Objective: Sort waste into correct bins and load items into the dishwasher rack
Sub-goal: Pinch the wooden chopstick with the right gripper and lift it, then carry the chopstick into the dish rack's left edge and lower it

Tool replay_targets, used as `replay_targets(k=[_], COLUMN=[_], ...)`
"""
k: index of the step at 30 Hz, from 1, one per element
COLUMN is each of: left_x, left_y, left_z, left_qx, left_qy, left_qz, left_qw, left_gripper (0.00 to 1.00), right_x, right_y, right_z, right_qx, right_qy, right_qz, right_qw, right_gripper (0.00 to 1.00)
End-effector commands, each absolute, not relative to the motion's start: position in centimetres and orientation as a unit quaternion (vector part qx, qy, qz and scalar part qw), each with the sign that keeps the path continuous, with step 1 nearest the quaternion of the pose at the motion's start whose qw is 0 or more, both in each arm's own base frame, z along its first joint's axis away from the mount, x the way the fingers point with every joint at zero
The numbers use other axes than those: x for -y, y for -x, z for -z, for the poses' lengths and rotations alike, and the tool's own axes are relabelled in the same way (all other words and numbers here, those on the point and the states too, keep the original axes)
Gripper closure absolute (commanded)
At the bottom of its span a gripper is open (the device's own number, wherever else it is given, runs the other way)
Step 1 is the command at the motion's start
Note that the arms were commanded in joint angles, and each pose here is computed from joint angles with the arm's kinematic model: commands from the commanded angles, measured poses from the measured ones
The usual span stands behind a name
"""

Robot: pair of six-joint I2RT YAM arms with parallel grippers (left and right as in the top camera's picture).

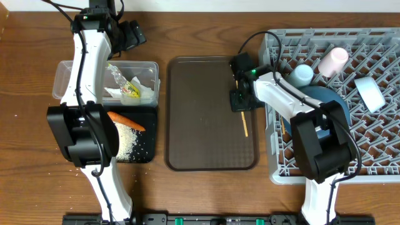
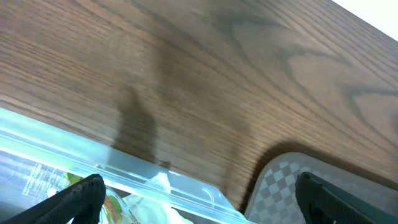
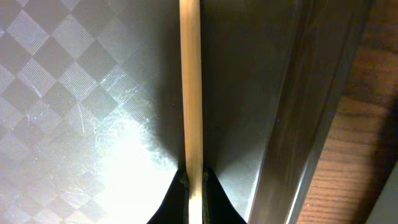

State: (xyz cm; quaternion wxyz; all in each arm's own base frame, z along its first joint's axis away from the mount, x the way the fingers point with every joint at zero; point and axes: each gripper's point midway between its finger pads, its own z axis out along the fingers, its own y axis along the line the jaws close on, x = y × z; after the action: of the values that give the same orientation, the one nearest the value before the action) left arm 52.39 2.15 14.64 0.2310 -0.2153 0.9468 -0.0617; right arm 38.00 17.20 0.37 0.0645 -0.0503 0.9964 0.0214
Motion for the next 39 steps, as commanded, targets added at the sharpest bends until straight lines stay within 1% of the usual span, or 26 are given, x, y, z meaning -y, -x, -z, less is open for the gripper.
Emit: replay_targets(k=[1, 6, 8, 12, 19, 23, 30, 39], left_x=[-2.3, -2.3, -2.3, -2.3, -2.3, -2.3, -2.3, -2.3], left_y=[-52.5, -52.5, -52.5, -52.5, -52.5, -52.5, -52.5, -52.5], left_z=[-14.9, -14.9, -14.9, -14.9, -14.9, -14.9, -14.9, -14.9], left_qx=[-0.947, -0.947, -0.947, -0.947, -0.947, -0.947, -0.947, -0.947], left_qy=[0.212, 0.212, 0.212, 0.212, 0.212, 0.212, 0.212, 0.212], left_qz=[0.058, 0.058, 0.058, 0.058, 0.058, 0.058, 0.058, 0.058], left_qw=[0.235, 0.235, 0.235, 0.235, 0.235, 0.235, 0.235, 0.235], left_gripper=[0.02, 0.02, 0.02, 0.02, 0.02, 0.02, 0.02, 0.02], right_x=[-17.1, -18.5, -18.6, -17.2, -11.6, -9.6, -6.8, -6.4], right_y=[-40.3, -43.9, -44.6, -45.2, -45.5, -45.5, -45.1, -45.2], right_z=[-1.6, -6.2, -7.9, -10.4, -13.5, -14.3, -13.9, -13.9], right_qx=[-0.994, -0.985, -0.983, -0.985, -0.990, -0.990, -0.991, -0.992], right_qy=[0.061, 0.061, 0.059, 0.044, -0.003, -0.030, -0.059, -0.040], right_qz=[-0.021, -0.043, -0.046, -0.042, -0.039, -0.059, -0.052, -0.043], right_qw=[0.092, 0.156, 0.166, 0.163, 0.138, 0.126, 0.109, 0.111], right_gripper=[0.99, 0.99, 0.99, 0.99, 0.99, 0.99, 0.99, 0.99])
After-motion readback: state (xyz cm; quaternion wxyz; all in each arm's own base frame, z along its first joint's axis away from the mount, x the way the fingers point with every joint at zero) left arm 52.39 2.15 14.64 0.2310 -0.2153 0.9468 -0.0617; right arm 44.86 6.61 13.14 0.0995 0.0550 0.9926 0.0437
